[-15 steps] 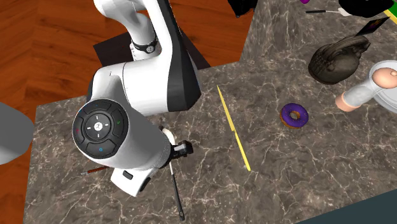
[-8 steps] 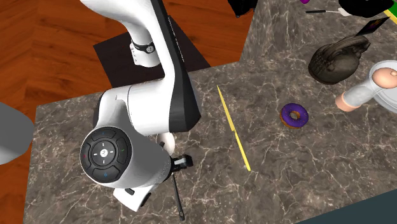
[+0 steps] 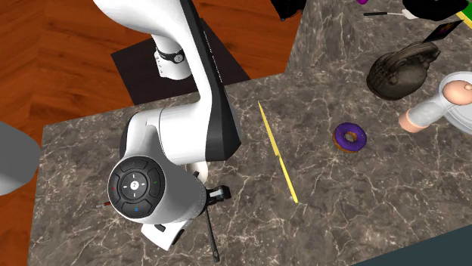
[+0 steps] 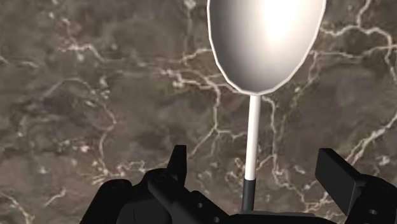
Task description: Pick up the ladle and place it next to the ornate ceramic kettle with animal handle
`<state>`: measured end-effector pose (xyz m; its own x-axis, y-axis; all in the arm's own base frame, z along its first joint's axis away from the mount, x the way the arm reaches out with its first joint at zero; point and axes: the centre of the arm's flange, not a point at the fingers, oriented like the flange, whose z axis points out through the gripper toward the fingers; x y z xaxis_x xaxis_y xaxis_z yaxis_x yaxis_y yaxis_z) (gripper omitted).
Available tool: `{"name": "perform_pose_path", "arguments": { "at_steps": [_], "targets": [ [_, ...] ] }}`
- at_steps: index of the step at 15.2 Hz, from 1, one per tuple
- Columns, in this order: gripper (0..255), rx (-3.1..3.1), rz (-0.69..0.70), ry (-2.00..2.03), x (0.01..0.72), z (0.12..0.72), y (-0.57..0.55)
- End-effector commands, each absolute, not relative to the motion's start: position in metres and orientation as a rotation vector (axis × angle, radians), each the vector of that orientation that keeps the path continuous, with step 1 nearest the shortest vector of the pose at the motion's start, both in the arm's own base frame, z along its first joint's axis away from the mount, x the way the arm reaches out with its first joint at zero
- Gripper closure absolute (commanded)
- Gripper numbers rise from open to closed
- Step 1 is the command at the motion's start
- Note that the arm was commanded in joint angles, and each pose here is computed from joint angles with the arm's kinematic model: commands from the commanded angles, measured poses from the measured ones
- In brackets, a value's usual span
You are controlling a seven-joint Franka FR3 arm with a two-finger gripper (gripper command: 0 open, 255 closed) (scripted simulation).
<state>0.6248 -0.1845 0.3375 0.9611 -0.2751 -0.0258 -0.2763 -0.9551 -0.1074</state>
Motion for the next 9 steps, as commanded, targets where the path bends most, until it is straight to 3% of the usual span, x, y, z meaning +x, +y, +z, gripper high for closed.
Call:
{"name": "perform_pose_path", "arguments": {
  "at_steps": [1,2,3,9],
  "targets": [
    [0,-3.002,0.016,0.423,0.6248,0.3374,-0.1845],
    [0,-3.002,0.016,0.423,0.6248,0.3375,-0.1845],
    [255,-3.002,0.016,0.423,0.6248,0.3375,-0.1845],
    [255,-3.002,0.016,0.423,0.6248,0.3375,-0.1845]
  ]
}}
